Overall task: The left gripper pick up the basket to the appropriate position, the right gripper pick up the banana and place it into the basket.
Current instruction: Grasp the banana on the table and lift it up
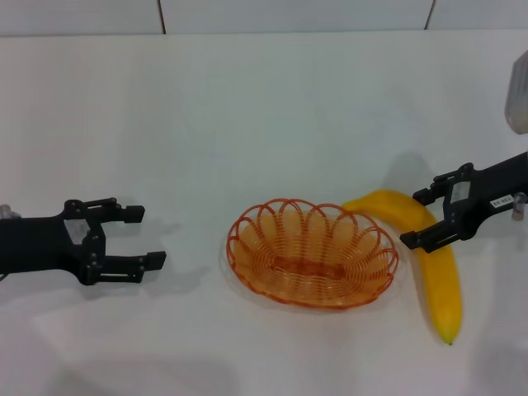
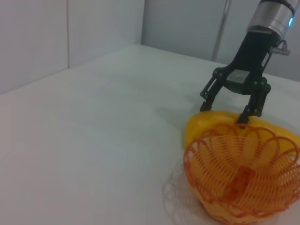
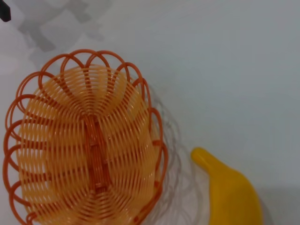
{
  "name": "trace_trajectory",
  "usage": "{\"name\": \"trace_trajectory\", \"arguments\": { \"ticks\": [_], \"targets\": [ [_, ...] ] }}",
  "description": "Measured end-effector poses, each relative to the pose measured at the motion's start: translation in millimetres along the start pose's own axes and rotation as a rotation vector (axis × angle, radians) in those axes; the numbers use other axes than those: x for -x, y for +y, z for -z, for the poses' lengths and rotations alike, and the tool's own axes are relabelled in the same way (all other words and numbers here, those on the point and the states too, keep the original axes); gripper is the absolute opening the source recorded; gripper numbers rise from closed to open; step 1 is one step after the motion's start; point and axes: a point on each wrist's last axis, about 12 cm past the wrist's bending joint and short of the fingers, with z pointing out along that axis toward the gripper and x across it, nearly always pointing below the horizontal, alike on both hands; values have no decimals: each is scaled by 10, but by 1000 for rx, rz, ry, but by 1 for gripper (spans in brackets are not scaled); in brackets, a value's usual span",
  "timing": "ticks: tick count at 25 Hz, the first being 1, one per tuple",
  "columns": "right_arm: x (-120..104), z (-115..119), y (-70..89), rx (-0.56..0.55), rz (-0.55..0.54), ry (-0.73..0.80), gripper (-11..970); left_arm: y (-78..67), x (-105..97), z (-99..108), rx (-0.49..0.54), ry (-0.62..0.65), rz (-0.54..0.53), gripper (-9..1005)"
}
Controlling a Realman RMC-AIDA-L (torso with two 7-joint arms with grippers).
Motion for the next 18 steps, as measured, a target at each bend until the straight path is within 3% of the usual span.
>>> {"name": "trace_trajectory", "arguments": {
  "ticks": [18],
  "targets": [
    [-39,79,-179,-139,-57,43,851,5,-20,30,16,-6,12,873]
  ]
}}
